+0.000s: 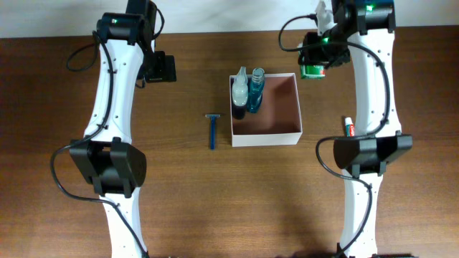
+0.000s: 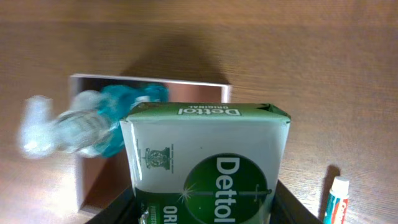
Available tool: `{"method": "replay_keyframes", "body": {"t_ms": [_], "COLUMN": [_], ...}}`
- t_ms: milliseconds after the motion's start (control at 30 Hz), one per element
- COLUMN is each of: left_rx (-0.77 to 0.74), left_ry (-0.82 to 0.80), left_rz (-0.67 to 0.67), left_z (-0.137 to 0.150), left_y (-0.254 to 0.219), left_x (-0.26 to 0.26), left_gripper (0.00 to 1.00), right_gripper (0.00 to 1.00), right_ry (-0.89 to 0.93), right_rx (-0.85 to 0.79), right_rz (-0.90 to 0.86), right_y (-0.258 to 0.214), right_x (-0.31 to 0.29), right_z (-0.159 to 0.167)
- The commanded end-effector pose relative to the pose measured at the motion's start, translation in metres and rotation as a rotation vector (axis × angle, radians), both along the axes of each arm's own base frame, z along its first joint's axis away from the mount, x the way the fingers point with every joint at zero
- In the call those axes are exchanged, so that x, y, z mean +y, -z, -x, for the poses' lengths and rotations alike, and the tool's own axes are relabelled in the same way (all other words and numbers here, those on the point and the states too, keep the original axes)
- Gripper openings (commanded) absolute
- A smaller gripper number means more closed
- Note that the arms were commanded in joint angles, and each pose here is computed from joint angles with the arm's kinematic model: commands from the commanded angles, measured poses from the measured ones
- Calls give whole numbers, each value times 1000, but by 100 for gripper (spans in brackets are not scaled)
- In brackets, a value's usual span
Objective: Pack container
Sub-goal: 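Lift the soap bar and carry it over the pink box, then lower the soap bar into the box and open the right gripper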
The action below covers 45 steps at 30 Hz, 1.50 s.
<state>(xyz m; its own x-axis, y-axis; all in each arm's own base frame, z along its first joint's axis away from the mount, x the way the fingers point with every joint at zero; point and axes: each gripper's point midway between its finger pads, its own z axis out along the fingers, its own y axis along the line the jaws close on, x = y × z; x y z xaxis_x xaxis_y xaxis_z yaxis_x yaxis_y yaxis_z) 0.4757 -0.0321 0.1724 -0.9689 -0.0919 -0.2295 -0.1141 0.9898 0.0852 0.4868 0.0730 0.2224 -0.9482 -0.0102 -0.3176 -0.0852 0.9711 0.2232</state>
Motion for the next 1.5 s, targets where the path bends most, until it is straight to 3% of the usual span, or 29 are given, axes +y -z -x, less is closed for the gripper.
{"method": "replay_keyframes", "body": {"t_ms": [0,167,500,933,1467], "left_rx": [14,21,25,71,74], "left_ry": [-10,-10,-11,-11,-10], "left_rz": [7,6,6,0,0], "left_z": [3,4,5,16,17], "left_y": [3,3,3,5,5], "left_x": [0,0,1,2,2], "left_gripper": [99,99,100,99,99], "right_gripper": [45,45,47,50,56], "right_ry": [-20,-39,-118,-108,-22], "right_rx": [-65,21,263,280,186], "right_rz": [-61,-53,-9,-7,102], "right_y": [-44,-33,36,93,102], "right_x": [19,30,62,67,49], "right_z": [20,41,76,63,35]}}
